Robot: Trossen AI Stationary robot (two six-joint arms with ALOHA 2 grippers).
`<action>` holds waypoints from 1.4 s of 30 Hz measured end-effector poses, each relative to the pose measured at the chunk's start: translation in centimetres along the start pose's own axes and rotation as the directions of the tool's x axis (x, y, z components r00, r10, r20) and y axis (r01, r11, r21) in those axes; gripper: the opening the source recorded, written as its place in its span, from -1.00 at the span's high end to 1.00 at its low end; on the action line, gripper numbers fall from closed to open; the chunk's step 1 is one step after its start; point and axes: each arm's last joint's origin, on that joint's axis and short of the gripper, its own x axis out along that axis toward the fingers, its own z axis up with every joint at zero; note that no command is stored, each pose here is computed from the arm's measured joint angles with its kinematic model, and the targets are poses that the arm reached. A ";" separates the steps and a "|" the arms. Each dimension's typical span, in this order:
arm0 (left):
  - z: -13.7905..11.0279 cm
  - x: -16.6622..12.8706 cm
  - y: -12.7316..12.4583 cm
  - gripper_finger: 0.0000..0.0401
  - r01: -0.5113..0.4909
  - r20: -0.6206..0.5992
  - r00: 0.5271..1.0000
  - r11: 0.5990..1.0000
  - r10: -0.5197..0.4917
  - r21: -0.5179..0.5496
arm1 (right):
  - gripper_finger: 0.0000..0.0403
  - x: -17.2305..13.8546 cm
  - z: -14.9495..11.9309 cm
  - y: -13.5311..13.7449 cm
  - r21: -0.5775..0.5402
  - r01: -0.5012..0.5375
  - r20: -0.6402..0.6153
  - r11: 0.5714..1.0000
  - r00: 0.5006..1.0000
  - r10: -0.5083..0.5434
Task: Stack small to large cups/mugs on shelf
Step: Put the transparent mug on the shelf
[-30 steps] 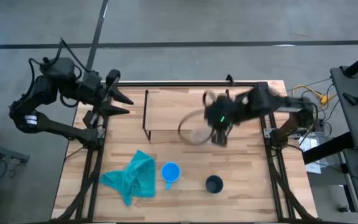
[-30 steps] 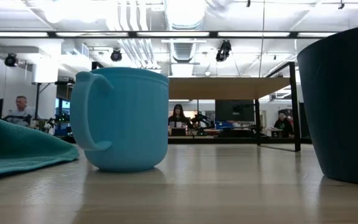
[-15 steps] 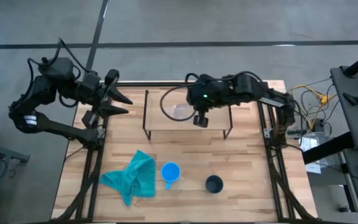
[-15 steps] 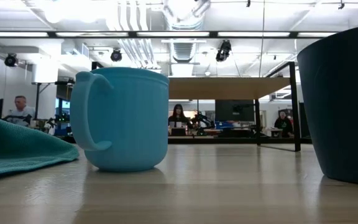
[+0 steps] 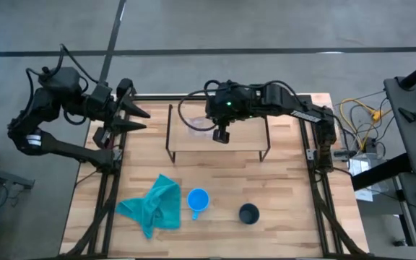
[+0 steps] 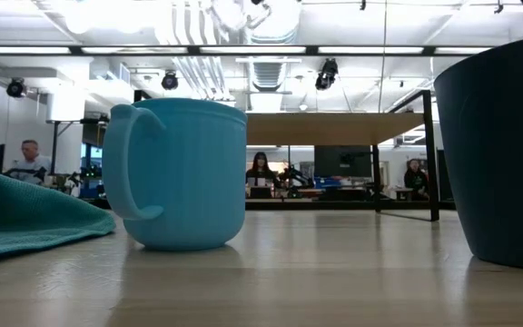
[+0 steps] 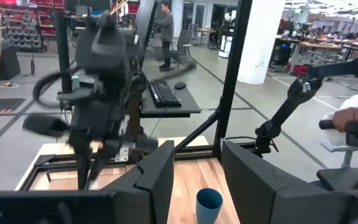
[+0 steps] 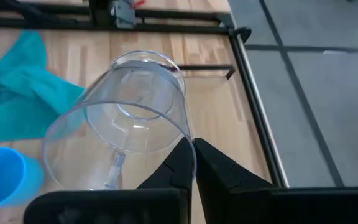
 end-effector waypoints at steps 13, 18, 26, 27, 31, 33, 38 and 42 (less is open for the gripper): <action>-0.4 0.9 0.3 0.39 -0.002 -0.043 0.999 1.000 0.002 -0.015 | 0.96 6.7 -0.7 0.2 -0.058 -0.041 -0.133 0.998 0.991 0.033; -0.5 1.2 0.4 0.39 -0.002 -0.052 0.999 1.000 0.001 -0.019 | 0.96 6.8 -0.8 -0.2 -0.065 -0.032 -0.140 0.997 0.990 0.022; -0.6 1.9 0.7 0.39 -0.003 -0.068 0.998 1.000 0.001 -0.024 | 0.96 6.4 -1.5 -1.2 -0.067 -0.027 -0.200 0.997 0.980 0.013; -0.7 1.9 0.7 0.39 -0.003 -0.069 0.998 1.000 0.001 -0.025 | 0.96 6.6 -1.7 -1.2 -0.071 -0.031 -0.222 0.997 0.975 0.015; -0.7 2.1 0.8 0.39 -0.003 -0.075 0.997 1.000 0.001 -0.027 | 0.96 6.7 -2.3 -1.2 -0.091 -0.048 -0.278 0.995 0.960 0.020; -0.7 2.2 0.8 0.39 -0.003 -0.076 0.997 1.000 0.001 -0.027 | 0.96 6.6 -2.3 -1.2 -0.094 -0.046 -0.275 0.994 0.961 0.018; -0.7 2.2 0.8 0.39 -0.003 -0.076 0.997 1.000 0.001 -0.027 | 0.96 6.2 -2.4 -1.6 -0.112 -0.003 -0.288 0.994 0.957 -0.029; -0.7 2.1 0.8 0.39 -0.003 -0.074 0.997 1.000 0.001 -0.027 | 0.96 4.9 -3.2 -1.7 -0.129 0.004 -0.369 0.992 0.928 -0.052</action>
